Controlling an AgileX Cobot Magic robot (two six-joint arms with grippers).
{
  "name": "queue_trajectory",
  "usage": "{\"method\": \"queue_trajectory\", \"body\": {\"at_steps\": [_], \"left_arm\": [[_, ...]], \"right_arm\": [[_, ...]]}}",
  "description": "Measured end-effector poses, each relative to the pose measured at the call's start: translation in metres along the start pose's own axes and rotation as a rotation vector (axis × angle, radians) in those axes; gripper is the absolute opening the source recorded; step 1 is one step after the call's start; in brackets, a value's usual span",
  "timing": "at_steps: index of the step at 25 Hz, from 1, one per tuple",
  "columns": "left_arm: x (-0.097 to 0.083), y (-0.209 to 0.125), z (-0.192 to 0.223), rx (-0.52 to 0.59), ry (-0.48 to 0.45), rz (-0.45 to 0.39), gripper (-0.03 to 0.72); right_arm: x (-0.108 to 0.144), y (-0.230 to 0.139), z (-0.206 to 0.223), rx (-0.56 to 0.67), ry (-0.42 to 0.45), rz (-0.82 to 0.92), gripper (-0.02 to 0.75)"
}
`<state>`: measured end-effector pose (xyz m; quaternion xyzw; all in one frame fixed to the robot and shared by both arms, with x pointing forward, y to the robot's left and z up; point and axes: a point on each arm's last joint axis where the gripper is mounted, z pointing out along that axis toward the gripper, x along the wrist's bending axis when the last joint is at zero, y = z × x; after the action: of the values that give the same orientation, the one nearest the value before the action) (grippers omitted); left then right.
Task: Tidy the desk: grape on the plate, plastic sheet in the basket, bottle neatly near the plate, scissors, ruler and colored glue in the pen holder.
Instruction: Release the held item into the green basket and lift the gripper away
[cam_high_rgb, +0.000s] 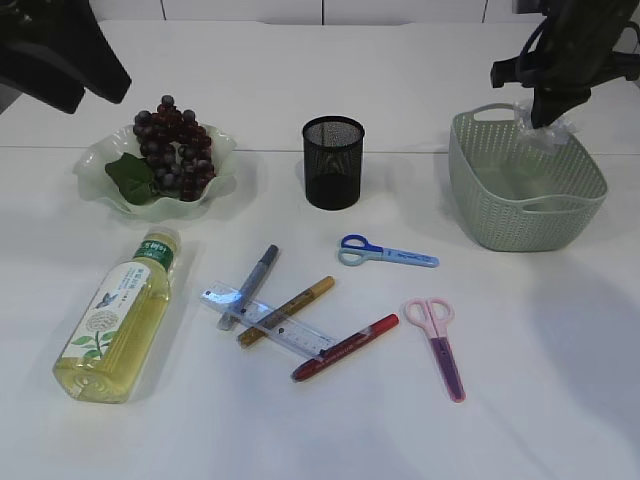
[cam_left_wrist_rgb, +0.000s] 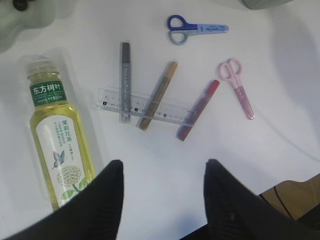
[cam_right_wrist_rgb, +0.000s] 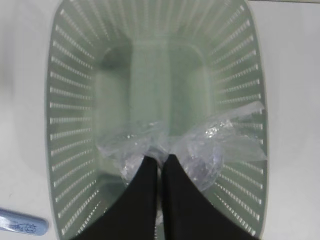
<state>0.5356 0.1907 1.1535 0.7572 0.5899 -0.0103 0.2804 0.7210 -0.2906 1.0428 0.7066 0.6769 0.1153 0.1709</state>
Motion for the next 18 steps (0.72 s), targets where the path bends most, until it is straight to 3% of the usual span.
{"method": "queue_trajectory", "body": {"at_steps": [4, 11, 18], "left_arm": [[-0.0003, 0.0, 0.0, 0.0, -0.003, -0.001, 0.379], [-0.0002, 0.0, 0.0, 0.0, -0.002, -0.001, 0.379], [0.0046, -0.0001, -0.0002, 0.001, 0.05, 0.011, 0.389]], "right_arm": [[-0.0003, -0.0004, 0.0001, 0.005, 0.005, 0.007, 0.067], [0.0, -0.0008, 0.0001, 0.009, 0.008, 0.025, 0.442], [-0.0005, -0.0059, -0.0001, 0.065, 0.002, 0.027, 0.5]]}}
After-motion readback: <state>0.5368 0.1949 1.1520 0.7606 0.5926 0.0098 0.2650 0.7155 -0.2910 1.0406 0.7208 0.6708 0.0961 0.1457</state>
